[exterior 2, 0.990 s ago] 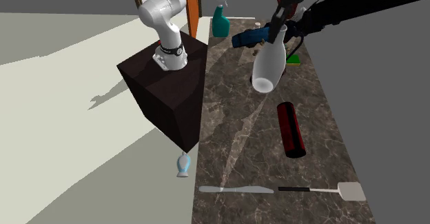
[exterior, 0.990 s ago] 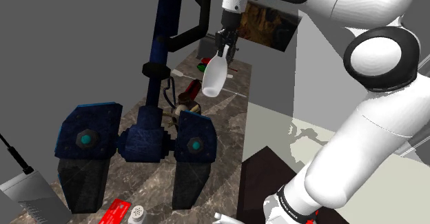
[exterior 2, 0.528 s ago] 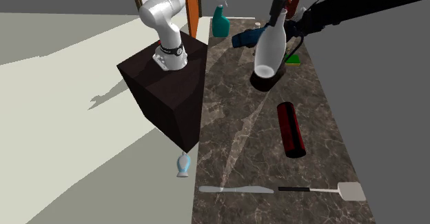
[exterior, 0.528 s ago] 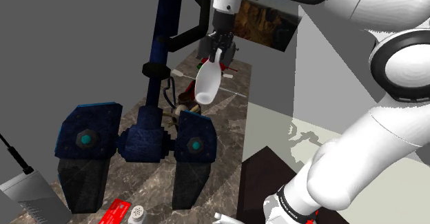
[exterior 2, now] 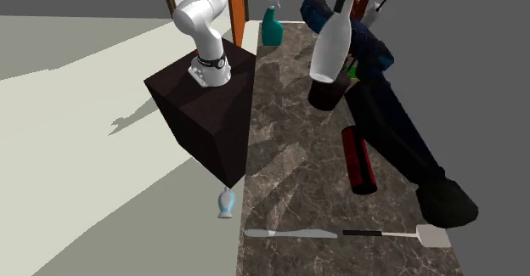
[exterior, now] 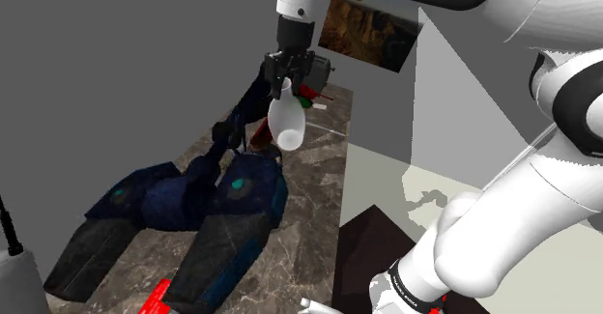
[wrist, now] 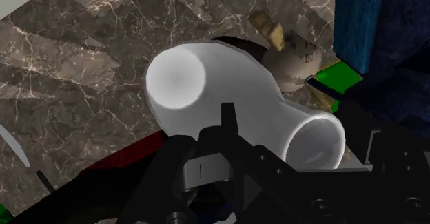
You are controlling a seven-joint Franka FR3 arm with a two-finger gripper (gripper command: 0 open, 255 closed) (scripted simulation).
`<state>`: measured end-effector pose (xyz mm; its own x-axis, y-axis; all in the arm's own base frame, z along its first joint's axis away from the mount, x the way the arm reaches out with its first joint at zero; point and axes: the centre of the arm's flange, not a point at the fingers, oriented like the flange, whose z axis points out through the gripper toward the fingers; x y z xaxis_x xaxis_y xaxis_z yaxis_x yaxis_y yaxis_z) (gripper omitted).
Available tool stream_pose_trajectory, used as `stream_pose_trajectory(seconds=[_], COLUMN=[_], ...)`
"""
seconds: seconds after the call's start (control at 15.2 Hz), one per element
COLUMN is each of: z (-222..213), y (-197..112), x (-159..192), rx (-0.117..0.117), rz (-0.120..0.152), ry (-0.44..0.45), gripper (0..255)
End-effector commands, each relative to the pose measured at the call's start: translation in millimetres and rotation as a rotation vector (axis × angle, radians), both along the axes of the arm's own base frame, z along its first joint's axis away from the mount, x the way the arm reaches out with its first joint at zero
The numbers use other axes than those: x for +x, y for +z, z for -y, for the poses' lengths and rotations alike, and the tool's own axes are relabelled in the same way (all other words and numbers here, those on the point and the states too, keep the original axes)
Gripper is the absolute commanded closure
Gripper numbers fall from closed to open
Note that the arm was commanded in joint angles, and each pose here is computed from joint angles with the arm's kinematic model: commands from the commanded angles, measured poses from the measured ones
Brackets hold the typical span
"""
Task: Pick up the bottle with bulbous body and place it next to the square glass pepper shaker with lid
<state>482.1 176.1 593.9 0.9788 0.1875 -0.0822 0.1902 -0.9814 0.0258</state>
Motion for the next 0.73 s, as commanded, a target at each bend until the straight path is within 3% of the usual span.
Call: stream_pose_trajectory(seconds=[0.0,0.66], z=[-27,-146], y=[-2,-2], x=[-12,-70], rx=[0.001,0.001], rz=[-0.003,-0.003], ry=[0.001,0.001], gripper=[255,255])
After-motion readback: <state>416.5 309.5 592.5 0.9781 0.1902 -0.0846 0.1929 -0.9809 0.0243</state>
